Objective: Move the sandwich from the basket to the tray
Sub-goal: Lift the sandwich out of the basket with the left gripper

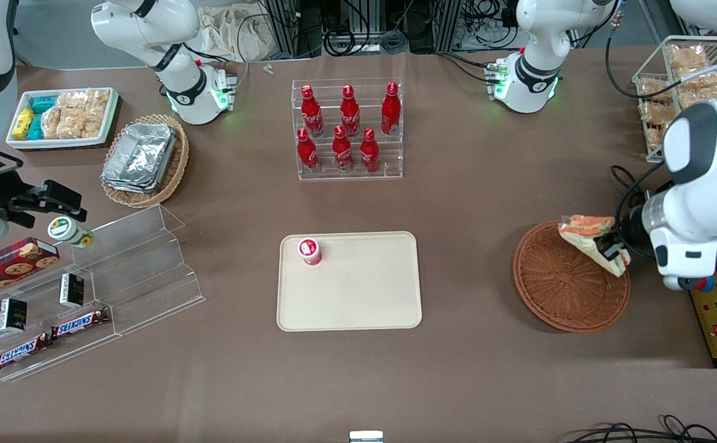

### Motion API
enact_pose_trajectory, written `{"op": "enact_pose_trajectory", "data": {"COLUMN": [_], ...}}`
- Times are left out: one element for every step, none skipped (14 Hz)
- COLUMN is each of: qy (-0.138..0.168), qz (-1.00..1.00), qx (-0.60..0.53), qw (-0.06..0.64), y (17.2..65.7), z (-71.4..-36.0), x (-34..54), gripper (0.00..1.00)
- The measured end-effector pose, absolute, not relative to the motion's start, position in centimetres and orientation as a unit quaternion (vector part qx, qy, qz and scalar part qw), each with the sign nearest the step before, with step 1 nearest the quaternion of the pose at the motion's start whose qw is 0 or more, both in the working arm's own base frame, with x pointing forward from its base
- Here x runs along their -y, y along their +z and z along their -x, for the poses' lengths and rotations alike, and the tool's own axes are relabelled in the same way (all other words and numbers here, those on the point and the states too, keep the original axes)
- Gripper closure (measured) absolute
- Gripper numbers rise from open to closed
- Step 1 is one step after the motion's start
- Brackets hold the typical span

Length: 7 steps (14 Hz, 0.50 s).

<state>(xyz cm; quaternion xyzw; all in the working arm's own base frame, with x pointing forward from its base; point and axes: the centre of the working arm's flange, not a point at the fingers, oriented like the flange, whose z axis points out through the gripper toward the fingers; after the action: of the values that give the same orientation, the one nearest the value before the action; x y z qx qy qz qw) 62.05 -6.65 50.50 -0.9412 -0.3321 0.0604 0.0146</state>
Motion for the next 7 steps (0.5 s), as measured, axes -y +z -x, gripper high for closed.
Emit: {"op": "enact_pose_trajectory", "data": {"qy": [0.06, 0.059, 0.058, 0.056, 0.055, 0.058, 0.063], "qz": [0.947, 0.955, 0.964, 0.972, 0.979, 0.984, 0.987], "qx": [0.315, 0.292, 0.261, 0.226, 0.195, 0.167, 0.142], "qw": [0.011, 0.009, 0.013, 0.023, 0.03, 0.032, 0.033], "y": [51.5, 51.8, 51.6, 51.3, 50.9, 50.4, 49.8], "z": [-61.8, -61.5, -61.3, -61.0, -60.7, -60.4, -60.1], "x": [8.4, 10.2, 11.9, 13.7, 15.5, 17.1, 18.9], "gripper": [0.85, 0.85, 0.85, 0.85, 0.85, 0.85, 0.85]}}
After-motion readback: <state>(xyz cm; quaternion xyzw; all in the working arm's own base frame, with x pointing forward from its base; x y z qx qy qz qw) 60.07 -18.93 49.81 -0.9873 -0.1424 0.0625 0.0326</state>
